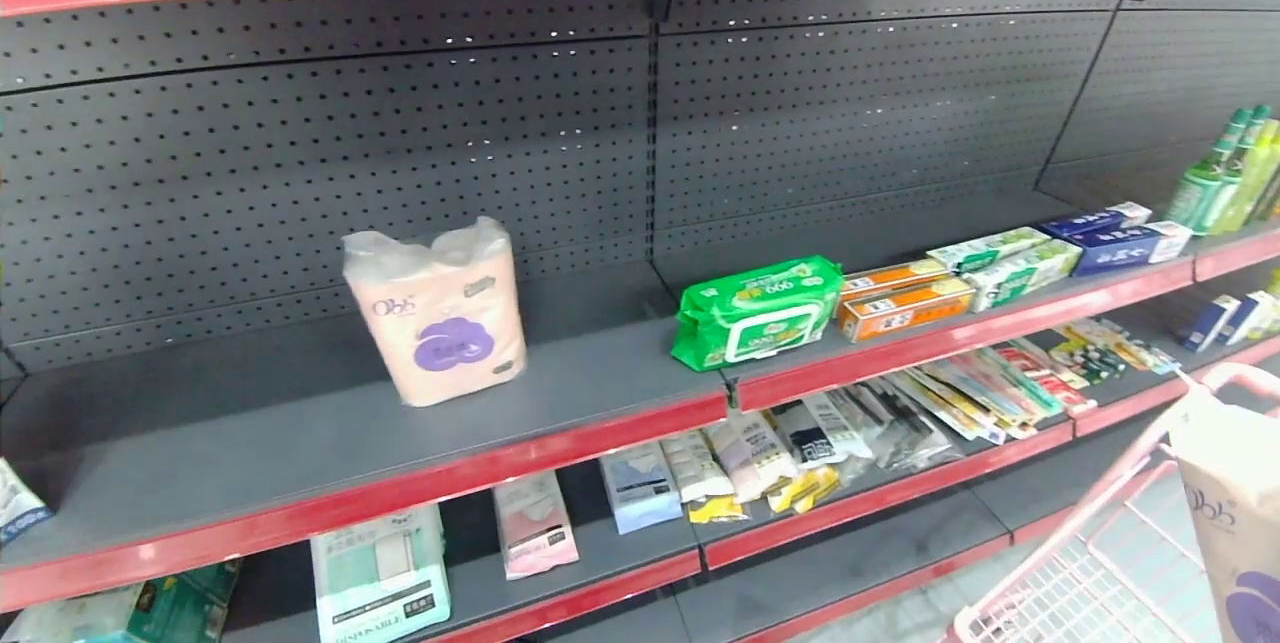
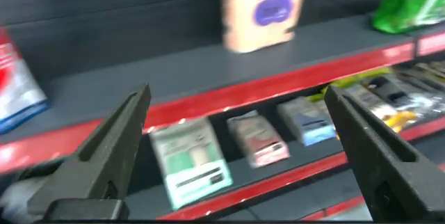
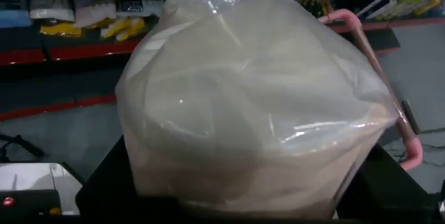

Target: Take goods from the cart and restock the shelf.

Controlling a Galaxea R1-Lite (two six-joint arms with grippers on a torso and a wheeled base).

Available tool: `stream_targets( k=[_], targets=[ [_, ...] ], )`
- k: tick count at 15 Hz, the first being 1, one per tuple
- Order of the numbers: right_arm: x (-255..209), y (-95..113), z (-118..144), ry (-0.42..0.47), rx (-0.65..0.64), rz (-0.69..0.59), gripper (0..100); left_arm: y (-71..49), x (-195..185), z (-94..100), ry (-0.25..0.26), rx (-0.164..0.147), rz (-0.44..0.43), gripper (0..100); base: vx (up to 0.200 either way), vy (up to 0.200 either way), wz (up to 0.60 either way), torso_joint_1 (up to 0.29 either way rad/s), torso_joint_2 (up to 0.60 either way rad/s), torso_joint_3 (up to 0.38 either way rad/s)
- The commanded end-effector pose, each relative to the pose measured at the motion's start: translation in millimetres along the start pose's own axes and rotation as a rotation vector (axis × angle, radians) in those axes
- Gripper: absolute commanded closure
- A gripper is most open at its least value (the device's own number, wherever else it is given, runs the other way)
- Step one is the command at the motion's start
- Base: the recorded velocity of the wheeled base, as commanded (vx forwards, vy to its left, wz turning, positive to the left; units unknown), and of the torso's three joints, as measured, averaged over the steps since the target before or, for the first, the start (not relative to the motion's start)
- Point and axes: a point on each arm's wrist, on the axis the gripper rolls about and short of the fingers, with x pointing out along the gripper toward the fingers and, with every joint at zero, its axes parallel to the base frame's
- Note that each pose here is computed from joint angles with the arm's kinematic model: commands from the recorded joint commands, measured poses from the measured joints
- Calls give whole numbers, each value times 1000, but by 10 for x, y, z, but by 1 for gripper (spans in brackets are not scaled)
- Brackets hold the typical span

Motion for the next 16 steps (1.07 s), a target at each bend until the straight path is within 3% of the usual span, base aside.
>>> stream_targets(
  k=[1,7,16],
  targets=[
    [4,2,-1,2,-1,2,100,0,1,0,2,0,0,0,0,0,600,2,2,2],
    [-19,1,-14,-4,-2,-6,100,0,1,0,2,0,0,0,0,0,600,4,2,3],
    [-161,19,-120,-76,67,-31,100,0,13,3,17,-11,-2,0,0,0,0,0,0,0]
  ],
)
